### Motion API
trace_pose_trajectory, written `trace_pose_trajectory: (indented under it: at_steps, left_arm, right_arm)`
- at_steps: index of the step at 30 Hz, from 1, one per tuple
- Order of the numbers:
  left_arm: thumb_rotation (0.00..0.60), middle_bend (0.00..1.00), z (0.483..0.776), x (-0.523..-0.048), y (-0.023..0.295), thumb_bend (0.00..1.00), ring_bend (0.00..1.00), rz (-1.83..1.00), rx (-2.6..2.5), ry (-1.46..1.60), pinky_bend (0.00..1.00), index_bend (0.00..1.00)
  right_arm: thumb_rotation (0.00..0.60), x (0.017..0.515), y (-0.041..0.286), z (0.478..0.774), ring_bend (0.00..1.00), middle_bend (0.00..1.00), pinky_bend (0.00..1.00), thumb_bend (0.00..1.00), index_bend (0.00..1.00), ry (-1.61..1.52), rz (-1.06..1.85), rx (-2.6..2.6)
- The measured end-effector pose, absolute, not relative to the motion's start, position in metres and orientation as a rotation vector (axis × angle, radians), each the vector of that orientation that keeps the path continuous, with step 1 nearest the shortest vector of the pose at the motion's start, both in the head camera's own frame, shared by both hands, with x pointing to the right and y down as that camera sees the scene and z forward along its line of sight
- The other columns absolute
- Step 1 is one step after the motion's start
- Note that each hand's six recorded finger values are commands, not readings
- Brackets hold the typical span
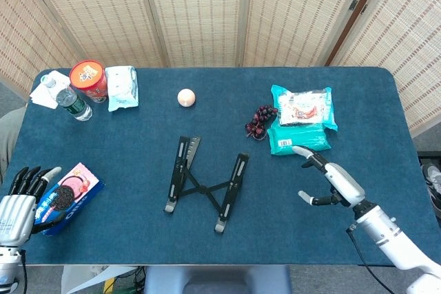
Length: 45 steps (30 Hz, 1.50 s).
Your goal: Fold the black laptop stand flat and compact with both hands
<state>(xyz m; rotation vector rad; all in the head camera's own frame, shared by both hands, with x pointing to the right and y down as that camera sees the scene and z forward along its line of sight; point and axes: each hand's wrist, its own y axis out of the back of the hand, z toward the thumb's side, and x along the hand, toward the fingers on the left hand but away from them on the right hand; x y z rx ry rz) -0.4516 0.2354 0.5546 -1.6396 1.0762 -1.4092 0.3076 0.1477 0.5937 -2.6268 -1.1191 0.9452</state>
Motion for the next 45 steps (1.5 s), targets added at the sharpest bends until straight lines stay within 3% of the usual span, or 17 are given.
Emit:
trace_pose_trajectory:
  at_steps: [11, 29, 45]
  left_arm:
    - [0.600, 0.19, 0.553, -0.452, 0.237, 0.13, 0.10, -1.412, -1.640, 1.085, 0.00, 0.14]
    - [0.600, 0.19, 0.554, -0.447, 0.235, 0.13, 0.10, -1.409, -1.656, 1.073, 0.00, 0.14]
    - [0.600, 0.19, 0.554, -0.450, 0.237, 0.13, 0.10, -1.423, -1.643, 1.076, 0.00, 0.14]
  right_arm:
    - [0.600, 0.254, 0.128, 0.633, 0.00, 0.00, 0.06, 0.15, 0.00, -1.066, 0.869, -2.873]
    - [0.600, 0.198, 0.121, 0.669, 0.00, 0.00, 0.06, 0.18, 0.00, -1.231, 0.673, -3.120]
    - [0.600, 0.172, 0.136, 0.683, 0.00, 0.08, 0.09, 0.21, 0.00, -1.233, 0.624, -3.339]
